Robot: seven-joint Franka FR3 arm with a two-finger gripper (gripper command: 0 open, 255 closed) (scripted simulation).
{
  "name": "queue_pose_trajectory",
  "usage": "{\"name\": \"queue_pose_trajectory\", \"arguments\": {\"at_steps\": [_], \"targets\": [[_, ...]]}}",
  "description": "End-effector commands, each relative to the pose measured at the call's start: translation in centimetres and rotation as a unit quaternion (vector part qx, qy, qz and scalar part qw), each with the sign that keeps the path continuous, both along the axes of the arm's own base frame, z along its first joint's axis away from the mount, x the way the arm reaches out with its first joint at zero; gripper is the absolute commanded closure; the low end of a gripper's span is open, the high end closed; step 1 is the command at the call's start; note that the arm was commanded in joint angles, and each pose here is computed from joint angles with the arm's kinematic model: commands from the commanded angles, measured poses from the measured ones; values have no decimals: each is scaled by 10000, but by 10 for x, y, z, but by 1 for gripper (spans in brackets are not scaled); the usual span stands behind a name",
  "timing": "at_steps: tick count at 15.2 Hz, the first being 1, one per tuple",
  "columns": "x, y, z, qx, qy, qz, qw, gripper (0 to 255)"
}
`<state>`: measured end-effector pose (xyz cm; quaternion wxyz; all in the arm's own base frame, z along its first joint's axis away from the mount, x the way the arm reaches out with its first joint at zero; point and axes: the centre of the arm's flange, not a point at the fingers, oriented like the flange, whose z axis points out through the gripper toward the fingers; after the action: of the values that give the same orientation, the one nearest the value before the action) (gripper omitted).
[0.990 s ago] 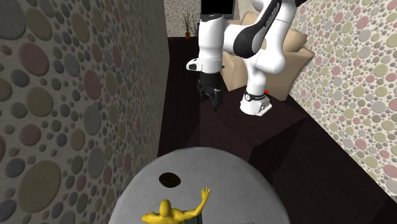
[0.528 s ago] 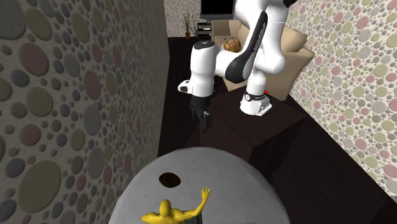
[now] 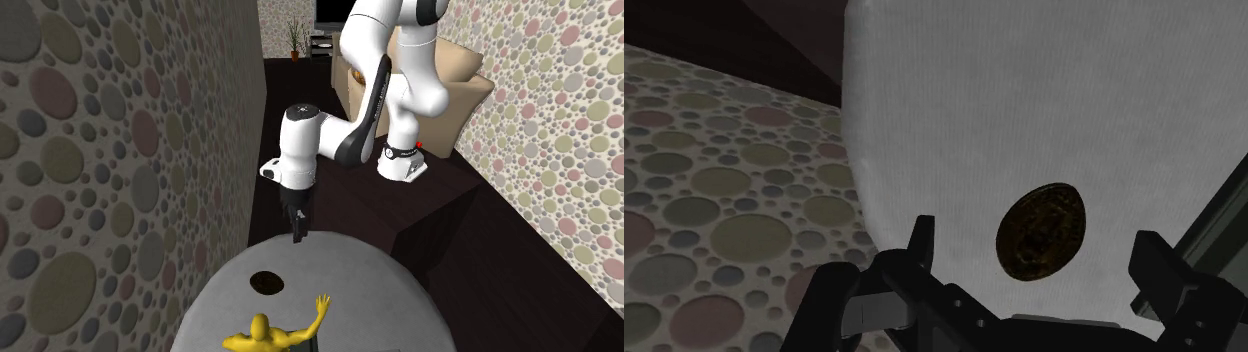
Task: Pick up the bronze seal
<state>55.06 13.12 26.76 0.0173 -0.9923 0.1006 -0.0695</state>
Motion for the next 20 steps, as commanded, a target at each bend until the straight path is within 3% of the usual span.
{"name": "queue_pose_trajectory", "arguments": {"at_steps": [1, 11, 20], "targets": [[17, 6, -17, -12, -77, -109, 9999, 0], [112, 21, -98, -79, -429, -636, 9970, 0], [114, 22, -140, -80, -437, -647, 9969, 0]]}}
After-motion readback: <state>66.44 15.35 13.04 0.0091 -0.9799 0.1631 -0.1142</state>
